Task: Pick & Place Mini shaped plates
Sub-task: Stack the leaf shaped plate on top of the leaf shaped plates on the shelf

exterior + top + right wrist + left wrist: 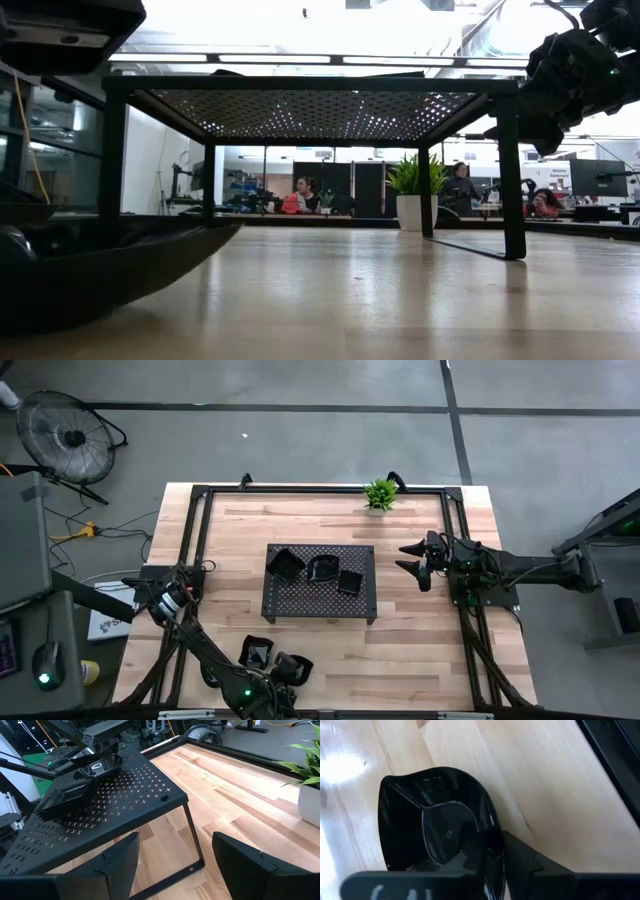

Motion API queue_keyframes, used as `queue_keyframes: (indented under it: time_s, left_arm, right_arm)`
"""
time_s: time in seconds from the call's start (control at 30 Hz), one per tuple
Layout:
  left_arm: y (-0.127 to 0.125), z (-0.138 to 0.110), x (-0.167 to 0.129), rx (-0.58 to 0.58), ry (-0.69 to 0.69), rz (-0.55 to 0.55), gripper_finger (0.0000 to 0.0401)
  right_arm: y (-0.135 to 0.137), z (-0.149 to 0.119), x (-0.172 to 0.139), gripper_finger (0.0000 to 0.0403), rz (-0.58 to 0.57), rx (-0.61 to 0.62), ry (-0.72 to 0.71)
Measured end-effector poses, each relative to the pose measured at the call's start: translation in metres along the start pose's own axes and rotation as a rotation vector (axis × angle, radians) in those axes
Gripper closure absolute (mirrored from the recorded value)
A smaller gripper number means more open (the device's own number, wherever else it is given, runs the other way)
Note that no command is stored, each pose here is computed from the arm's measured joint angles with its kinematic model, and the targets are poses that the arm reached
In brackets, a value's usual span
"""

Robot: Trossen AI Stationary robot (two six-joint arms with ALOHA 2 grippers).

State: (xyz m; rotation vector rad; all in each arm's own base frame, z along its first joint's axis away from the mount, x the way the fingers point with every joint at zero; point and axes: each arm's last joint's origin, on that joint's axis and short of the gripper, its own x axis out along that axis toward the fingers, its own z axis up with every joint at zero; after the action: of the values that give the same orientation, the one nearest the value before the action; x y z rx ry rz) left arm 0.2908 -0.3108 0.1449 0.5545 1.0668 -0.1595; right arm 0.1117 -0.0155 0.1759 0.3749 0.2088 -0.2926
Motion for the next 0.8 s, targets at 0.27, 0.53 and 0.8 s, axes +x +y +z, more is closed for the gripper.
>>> queue_keyframes:
  time_s: [0.27, 0.53, 0.8]
  left_arm:
    - [0.001, -0.001, 0.001, 0.006, 0.008, 0.015, 0.0392]
    - [0.004, 0.000, -0.006, -0.003, -0.001, -0.007, 0.0398]
    - [0.016, 0.011, -0.036, 0.003, 0.006, 0.001, 0.0399]
  right_arm:
    - [0.000, 0.000, 0.000, 0.0157, 0.000, 0.000, 0.000]
    - [0.000, 0.000, 0.000, 0.0157, 0.000, 0.000, 0.000]
    - [0.000, 0.000, 0.000, 0.0157, 0.000, 0.000, 0.000]
